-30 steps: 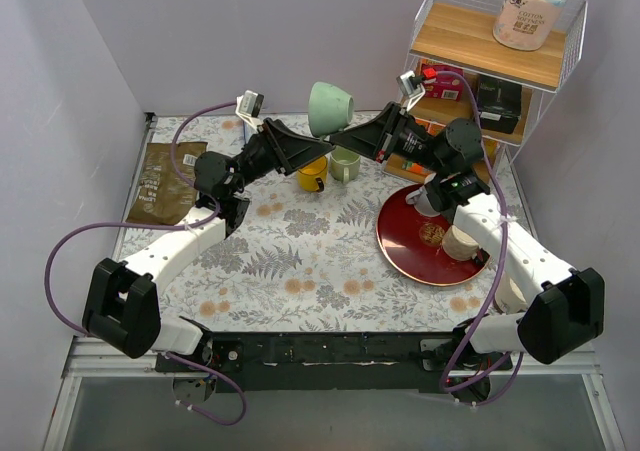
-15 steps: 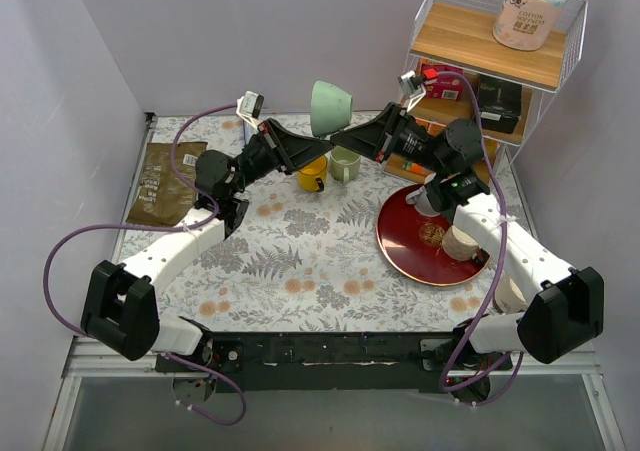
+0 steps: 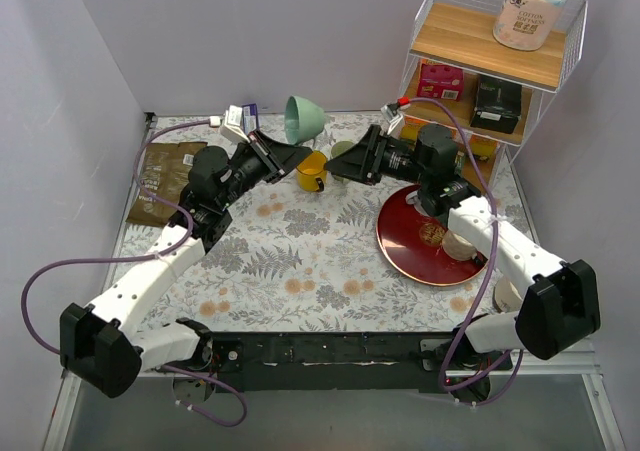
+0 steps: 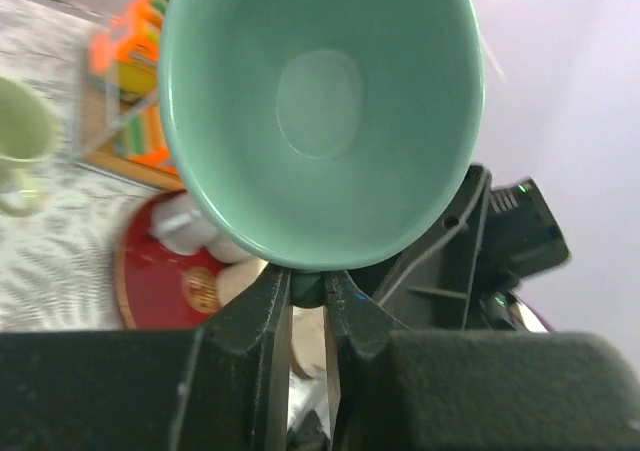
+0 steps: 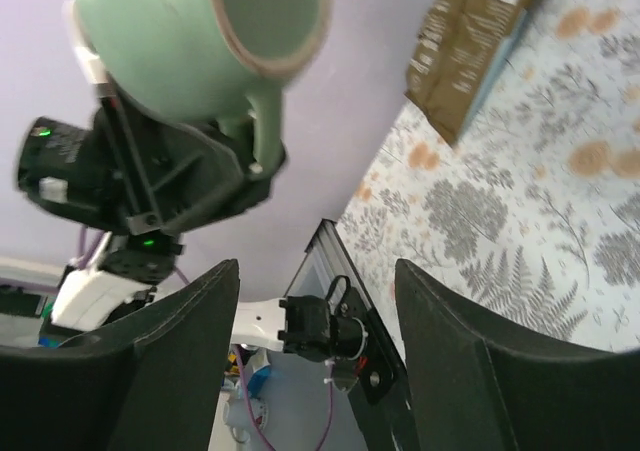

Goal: Turn the mug right side up

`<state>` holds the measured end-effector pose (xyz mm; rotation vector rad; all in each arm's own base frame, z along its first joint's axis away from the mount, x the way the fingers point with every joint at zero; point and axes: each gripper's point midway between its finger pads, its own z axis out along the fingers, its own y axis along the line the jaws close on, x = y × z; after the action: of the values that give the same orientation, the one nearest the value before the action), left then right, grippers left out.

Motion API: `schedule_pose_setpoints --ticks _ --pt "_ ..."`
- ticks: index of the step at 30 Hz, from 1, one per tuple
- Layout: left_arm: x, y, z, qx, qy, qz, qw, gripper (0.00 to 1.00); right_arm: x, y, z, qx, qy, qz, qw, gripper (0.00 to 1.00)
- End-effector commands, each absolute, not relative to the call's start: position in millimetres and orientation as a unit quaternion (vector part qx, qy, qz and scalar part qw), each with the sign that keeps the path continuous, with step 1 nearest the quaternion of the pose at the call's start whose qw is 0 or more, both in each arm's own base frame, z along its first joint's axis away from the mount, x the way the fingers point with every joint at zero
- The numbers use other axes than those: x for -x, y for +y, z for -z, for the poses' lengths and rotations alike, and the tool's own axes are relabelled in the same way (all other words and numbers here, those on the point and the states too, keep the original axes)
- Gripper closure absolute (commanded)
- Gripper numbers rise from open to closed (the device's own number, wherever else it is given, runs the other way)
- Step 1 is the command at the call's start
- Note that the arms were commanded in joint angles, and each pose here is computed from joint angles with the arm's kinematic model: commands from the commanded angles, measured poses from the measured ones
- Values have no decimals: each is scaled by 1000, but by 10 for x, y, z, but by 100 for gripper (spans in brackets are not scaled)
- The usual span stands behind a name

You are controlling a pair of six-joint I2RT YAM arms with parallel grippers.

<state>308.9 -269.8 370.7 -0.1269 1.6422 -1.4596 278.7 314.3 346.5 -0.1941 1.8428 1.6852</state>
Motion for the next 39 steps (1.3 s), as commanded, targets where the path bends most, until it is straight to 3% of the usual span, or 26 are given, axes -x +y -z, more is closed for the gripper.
schedule_pose_setpoints --ticks 1,4,8,16,25,39 --pt "-3324 -2184 -3598 117 704 447 539 100 -2784 3081 -2896 42 771 -578 263 28" --pt "-3406 -1942 -3261 127 751 350 546 100 -2818 2959 -2571 12 822 -513 245 26" --pt "-3434 -1663 -2598 154 823 227 497 100 -2920 2815 -2390 -4 861 -444 250 25" --pt "-3573 -1479 -1823 169 867 119 454 100 -2989 2685 -2370 -6 881 -393 263 27" --pt "-3873 -1619 -1176 146 892 77 420 100 -3023 2447 -2331 -24 896 -335 291 27" --pt "-4061 -1778 -820 135 898 85 411 100 -2979 2189 -2280 -38 906 -294 301 26"
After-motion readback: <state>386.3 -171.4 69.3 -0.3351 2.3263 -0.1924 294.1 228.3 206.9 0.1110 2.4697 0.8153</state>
